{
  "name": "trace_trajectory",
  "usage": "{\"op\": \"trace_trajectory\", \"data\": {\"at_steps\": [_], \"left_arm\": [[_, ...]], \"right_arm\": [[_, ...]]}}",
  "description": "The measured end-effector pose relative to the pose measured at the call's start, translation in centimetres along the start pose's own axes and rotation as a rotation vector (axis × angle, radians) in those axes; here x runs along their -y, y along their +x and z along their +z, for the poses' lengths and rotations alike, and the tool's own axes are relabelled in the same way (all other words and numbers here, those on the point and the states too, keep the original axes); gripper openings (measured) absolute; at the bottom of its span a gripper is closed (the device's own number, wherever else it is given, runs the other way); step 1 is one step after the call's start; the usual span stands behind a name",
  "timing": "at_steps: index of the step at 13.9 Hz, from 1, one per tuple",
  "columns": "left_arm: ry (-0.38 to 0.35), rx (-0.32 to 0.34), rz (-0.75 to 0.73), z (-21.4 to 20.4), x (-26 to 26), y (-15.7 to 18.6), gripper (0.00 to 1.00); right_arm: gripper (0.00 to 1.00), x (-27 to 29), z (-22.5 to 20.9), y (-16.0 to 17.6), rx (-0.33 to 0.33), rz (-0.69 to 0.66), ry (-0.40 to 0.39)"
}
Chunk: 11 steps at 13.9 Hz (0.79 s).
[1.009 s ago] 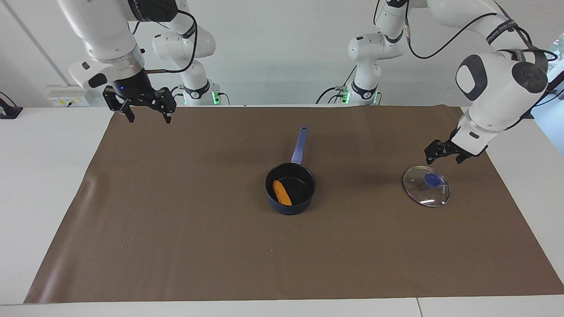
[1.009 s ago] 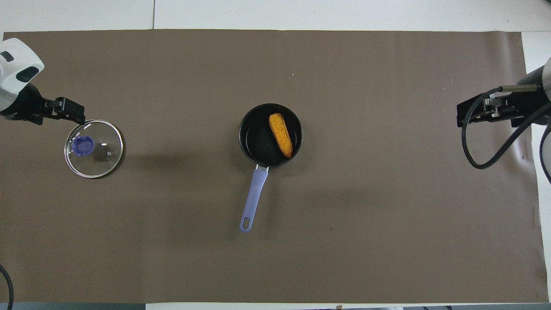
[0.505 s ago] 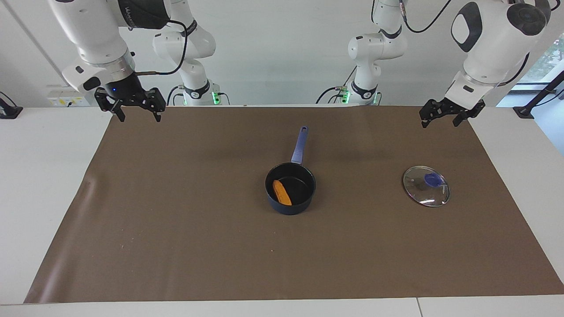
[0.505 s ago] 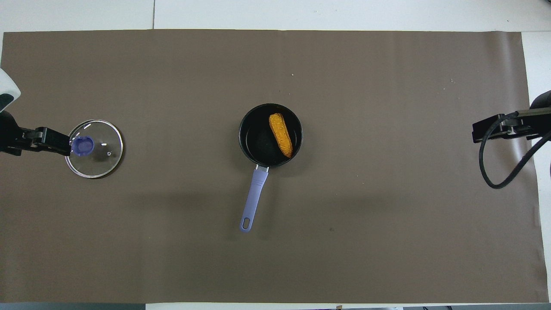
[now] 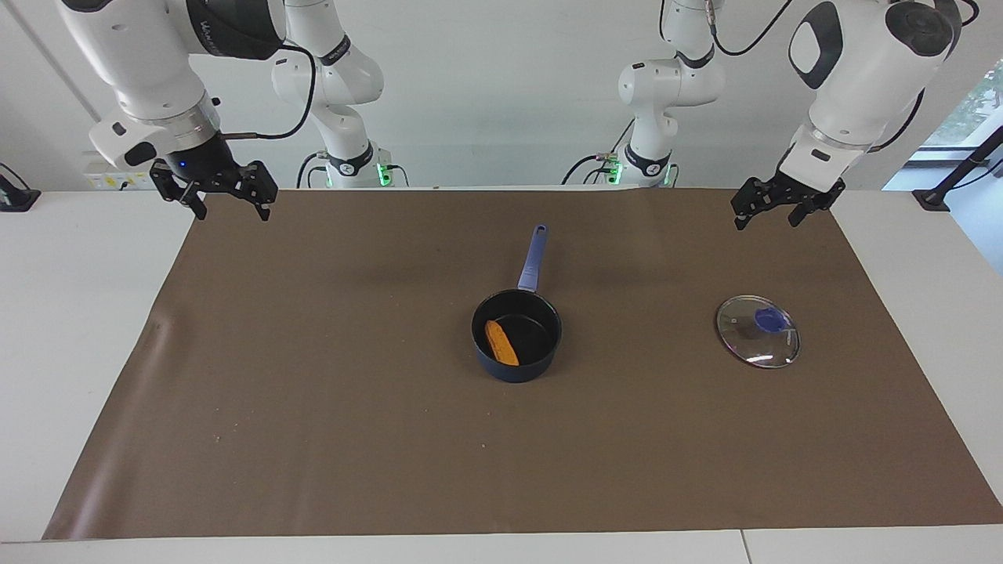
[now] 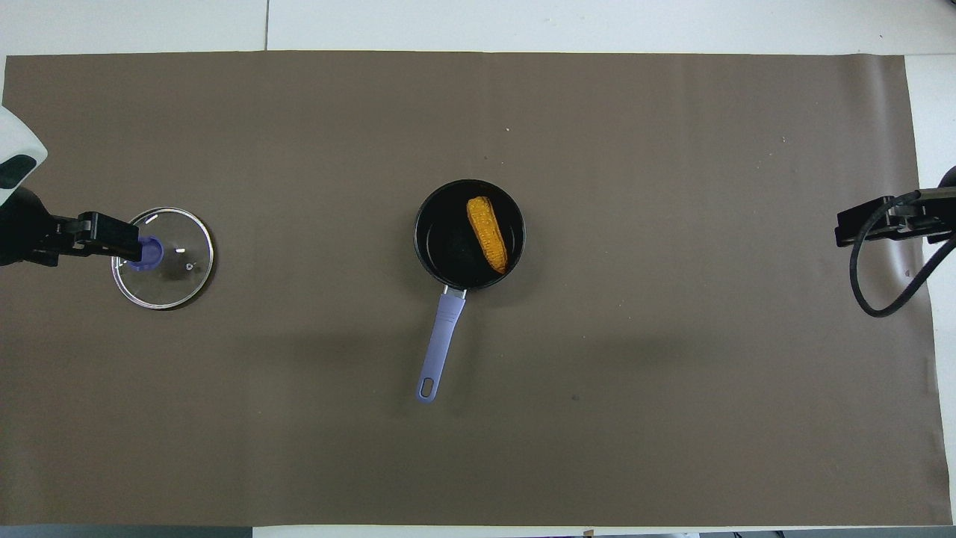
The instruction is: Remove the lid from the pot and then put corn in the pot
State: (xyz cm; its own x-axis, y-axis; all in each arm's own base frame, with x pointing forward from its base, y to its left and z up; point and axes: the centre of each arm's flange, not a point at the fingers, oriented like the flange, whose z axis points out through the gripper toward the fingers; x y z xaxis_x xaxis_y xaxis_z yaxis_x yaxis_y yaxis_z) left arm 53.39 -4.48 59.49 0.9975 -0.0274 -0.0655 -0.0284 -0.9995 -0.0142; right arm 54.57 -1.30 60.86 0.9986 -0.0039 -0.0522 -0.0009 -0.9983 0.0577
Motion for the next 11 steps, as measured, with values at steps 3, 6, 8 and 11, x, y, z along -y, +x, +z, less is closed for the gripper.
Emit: {"op": "trace_trajectory", "data": {"at_steps": [3,6,8,11], "left_arm": [[-0.002,0.012,-0.004,0.1,0.2,-0.1,1.0],[-0.013,0.02,-0.006,0.5,0.2,0.0,1.0],[-0.016,0.02,-0.007,0.5,0.1,0.0,1.0],[-0.025,0.02,-0.009,0.5,0.1,0.0,1.0]], "right_arm": [[1.0,0.1,0.3,0.1,0.006,-0.002,0.005],[1.0,0.2,0.1,0.1,0.005,-0.002,0.008],[1.0,0.1,-0.4,0.1,-0.008,-0.001,0.008],[1.0,0.0,-1.2,0.1,-0.021,0.003,0.008]]}}
